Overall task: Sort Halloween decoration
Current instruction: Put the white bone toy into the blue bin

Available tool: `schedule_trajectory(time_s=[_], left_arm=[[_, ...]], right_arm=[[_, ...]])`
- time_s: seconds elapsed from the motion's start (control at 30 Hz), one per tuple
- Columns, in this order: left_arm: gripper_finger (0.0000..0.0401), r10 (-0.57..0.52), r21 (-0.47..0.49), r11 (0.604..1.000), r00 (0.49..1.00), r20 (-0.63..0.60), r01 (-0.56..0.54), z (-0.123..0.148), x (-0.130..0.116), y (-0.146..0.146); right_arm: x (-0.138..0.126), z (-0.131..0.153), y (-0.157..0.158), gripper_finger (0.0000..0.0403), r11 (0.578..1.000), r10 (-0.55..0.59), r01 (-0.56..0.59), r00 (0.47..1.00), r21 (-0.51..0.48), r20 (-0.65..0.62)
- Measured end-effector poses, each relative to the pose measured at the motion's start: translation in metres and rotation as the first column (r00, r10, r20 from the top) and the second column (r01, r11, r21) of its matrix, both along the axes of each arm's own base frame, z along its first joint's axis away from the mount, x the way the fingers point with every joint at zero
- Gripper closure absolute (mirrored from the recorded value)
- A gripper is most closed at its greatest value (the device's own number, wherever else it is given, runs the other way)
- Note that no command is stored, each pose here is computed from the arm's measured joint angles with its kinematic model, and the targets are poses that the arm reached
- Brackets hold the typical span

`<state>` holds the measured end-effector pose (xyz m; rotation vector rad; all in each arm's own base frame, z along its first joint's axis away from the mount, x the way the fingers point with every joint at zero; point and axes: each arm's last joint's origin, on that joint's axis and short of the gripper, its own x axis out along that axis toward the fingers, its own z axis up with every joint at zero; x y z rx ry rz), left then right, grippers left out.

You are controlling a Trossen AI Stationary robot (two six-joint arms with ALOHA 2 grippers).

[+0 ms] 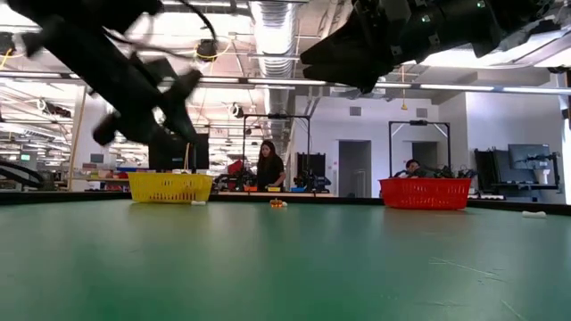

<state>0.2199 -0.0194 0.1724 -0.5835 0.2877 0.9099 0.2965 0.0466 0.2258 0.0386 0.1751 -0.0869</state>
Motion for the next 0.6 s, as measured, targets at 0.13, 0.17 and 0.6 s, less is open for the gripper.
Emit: schedule_trajectory(time_s=[0.13,0.17,0.6], left_arm=[[0.0228,0.077,-0.007,0.997,0.996,-0.034,-0.078,-0.023,0.017,0.022],[0.0228,0.1,-0.012,0.995,0.994,-0.041,-0.1,-0.028,0.02,0.027],[0.0228,0.226,0.031,0.974,0.968,-0.109,-0.224,-0.055,0.041,0.054]], right_arm=[[0.0,0.0,0.0,0.0186,1.0,0.0,0.0,1.0,0.0,0.0],[0.0,0.0,0.0,0.0186,1.0,0.0,0.0,1.0,0.0,-0.001],[-0.001,-0.004,0.0,0.0186,1.0,0.001,-0.002,0.999,-0.018,-0.039]])
